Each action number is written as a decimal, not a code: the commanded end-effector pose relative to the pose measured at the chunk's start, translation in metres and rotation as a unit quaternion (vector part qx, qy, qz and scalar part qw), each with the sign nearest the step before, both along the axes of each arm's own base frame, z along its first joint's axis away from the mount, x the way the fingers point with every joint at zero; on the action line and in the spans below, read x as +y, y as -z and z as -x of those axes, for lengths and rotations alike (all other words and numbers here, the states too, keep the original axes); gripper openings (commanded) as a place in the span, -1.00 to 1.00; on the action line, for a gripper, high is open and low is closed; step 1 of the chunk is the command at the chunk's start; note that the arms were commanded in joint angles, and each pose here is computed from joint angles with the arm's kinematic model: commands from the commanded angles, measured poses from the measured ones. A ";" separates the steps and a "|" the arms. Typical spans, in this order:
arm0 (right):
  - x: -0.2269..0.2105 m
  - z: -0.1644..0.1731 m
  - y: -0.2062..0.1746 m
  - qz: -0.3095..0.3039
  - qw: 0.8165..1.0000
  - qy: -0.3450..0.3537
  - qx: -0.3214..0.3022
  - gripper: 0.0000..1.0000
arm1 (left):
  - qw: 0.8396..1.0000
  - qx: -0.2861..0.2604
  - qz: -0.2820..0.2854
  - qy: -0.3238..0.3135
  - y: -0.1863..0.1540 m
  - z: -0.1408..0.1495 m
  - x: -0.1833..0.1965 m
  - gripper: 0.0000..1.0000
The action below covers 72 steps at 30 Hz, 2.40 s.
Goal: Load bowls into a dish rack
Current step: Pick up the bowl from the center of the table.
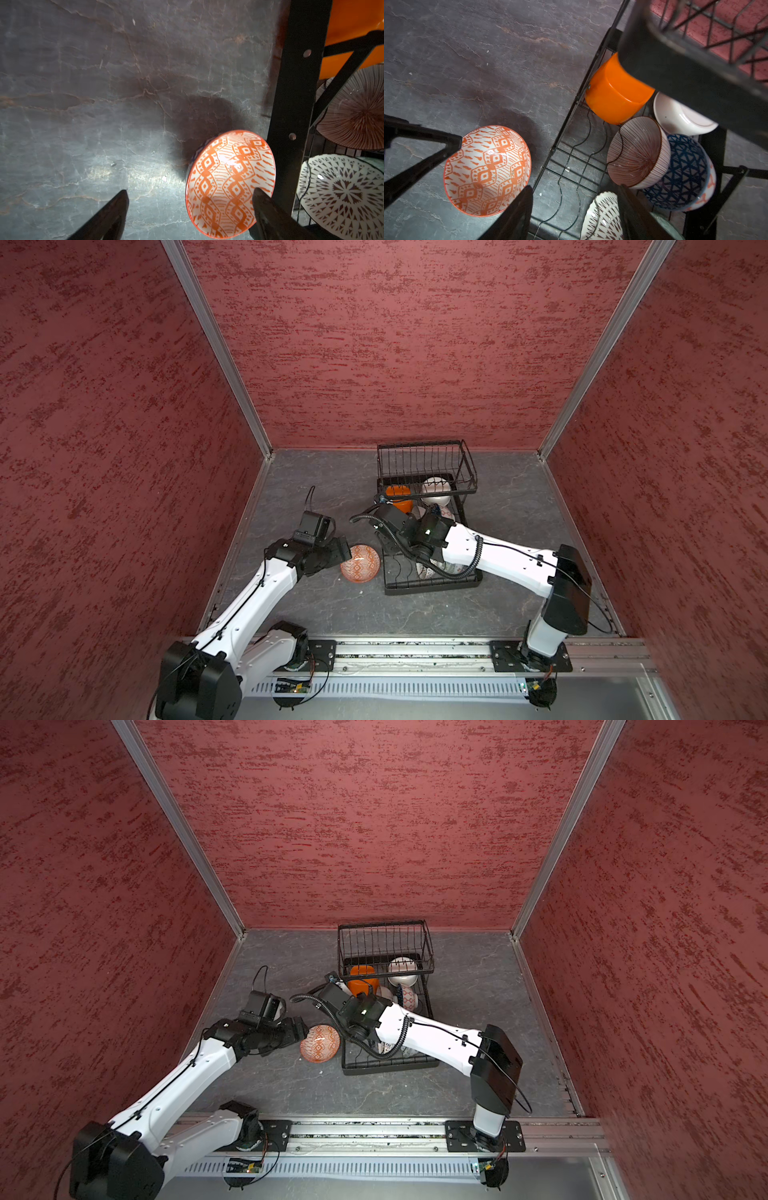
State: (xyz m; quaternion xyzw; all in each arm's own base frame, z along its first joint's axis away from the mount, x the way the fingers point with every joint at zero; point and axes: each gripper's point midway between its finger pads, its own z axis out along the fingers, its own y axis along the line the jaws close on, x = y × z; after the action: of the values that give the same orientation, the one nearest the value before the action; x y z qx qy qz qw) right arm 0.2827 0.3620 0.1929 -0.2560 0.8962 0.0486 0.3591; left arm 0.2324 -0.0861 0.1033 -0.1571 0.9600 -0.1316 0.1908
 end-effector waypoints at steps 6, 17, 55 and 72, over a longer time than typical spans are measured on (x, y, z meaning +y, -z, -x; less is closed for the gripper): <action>0.015 -0.002 -0.021 -0.075 0.997 -0.034 -0.006 0.34 | 0.998 0.038 -0.047 0.000 0.008 0.011 0.000 0.84; 0.001 0.003 -0.025 -0.103 0.994 -0.034 -0.009 0.34 | 0.997 0.055 -0.054 0.014 0.023 0.016 -0.009 0.80; -0.004 0.006 -0.008 -0.092 0.995 -0.028 0.003 0.35 | 0.997 0.045 -0.065 0.021 0.058 0.001 -0.021 -0.50; 0.011 0.009 0.001 -0.088 0.994 -0.044 0.036 0.35 | 0.998 -0.007 -0.064 0.010 0.038 0.004 -0.011 -1.00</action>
State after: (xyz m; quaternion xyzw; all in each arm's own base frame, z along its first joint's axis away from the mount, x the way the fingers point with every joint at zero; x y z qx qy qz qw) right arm 0.2728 0.3646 0.1841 -0.2628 0.8878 0.1369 0.3520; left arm 0.2222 -0.0990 0.0524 -0.1337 0.9733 -0.0682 0.1739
